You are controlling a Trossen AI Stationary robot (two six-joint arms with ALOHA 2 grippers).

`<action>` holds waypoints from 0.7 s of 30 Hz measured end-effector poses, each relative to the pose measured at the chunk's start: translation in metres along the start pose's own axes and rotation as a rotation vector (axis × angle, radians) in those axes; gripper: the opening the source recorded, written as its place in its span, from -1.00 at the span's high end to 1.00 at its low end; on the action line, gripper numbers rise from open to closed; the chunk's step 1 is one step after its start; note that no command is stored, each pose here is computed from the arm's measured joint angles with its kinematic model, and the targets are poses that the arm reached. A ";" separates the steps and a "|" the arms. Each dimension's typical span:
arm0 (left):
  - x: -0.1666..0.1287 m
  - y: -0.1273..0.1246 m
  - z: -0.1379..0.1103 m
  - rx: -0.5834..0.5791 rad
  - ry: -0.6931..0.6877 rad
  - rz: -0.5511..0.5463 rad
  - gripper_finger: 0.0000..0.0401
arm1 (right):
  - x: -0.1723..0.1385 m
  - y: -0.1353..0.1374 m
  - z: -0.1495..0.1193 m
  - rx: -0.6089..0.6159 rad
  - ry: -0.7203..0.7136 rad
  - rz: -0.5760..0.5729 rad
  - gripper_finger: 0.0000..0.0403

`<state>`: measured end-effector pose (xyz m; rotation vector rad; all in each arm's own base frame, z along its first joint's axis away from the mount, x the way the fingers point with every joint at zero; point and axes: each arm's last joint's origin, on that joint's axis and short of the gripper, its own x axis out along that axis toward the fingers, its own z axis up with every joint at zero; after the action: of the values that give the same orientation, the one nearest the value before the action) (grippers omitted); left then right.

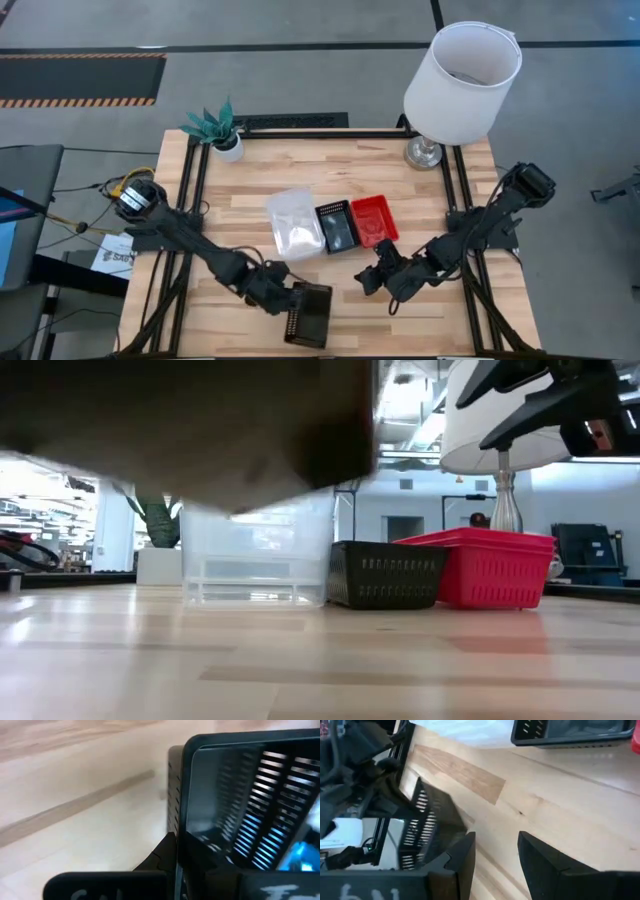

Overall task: Stack baskets by color
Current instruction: Stack the bottom black bin on the top black bin

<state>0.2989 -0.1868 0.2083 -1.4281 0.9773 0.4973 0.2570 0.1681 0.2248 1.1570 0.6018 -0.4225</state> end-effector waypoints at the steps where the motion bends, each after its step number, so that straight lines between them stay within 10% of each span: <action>1: 0.002 0.003 -0.003 -0.032 -0.021 0.009 1.00 | 0.000 0.000 0.000 0.000 0.000 -0.001 0.16; 21: 0.053 0.010 0.024 -0.109 -0.110 0.064 1.00 | -0.001 -0.001 -0.009 0.015 0.044 0.003 0.17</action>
<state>0.3260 -0.1765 0.1565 -1.4538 0.9216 0.6780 0.2535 0.1763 0.2225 1.1843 0.6363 -0.4004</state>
